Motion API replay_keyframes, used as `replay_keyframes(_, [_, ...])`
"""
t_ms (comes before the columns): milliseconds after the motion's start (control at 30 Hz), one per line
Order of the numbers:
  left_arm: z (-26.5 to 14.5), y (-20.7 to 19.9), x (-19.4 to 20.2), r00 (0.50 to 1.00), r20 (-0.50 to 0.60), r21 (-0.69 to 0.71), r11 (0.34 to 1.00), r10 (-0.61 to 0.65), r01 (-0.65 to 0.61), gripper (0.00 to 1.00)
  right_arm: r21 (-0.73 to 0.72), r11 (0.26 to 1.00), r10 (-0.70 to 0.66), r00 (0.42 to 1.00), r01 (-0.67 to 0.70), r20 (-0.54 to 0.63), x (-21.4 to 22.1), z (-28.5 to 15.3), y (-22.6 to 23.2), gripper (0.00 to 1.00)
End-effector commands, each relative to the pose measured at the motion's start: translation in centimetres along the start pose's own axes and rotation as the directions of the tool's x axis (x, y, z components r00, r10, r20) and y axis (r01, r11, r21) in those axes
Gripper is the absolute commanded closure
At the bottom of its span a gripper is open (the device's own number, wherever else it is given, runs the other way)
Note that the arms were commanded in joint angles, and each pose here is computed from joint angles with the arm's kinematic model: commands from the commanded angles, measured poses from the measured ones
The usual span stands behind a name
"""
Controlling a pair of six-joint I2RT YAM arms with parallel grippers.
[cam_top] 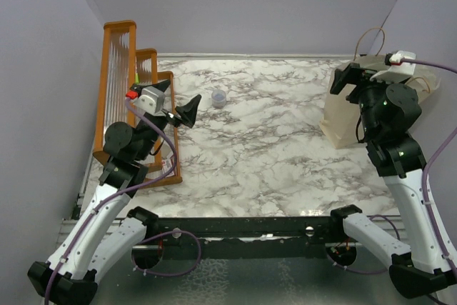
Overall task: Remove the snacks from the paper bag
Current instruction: Move the paper bag to the center of the board.
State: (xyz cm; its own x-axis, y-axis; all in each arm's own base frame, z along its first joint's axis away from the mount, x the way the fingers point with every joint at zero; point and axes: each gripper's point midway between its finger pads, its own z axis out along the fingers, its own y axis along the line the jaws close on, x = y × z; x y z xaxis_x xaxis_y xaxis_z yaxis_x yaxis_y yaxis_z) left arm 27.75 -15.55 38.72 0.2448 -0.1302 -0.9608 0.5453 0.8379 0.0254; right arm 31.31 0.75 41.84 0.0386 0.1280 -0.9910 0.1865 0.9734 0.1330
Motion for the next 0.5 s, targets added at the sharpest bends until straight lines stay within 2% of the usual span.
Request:
replay_keyframes(0, [0.3, -2.5, -2.3, 0.997, 0.072, 0.130, 0.991, -0.009, -0.001, 0.01, 0.349, 0.937, -0.026, 0.999, 0.016, 0.025, -1.6, 0.5, -5.3, 0.01])
replay_keyframes(200, [0.3, -3.7, -2.7, 0.996, 0.081, 0.175, 0.984, -0.032, 0.018, 0.02, 0.513, 0.858, -0.023, 0.999, 0.003, 0.034, -2.9, 2.0, -8.5, 0.01])
replay_keyframes(333, [-0.1, -4.3, -3.6, 0.994, 0.104, 0.189, 0.982, -0.044, 0.024, 0.02, 0.653, 0.757, -0.025, 0.999, 0.003, 0.024, -2.7, 2.2, -11.7, 0.01])
replay_keyframes(467, [-0.5, -4.7, -4.3, 0.992, 0.122, 0.188, 0.982, -0.043, 0.020, 0.02, 0.706, 0.709, -0.015, 1.000, 0.003, 0.011, -1.5, 2.7, -14.7, 0.01])
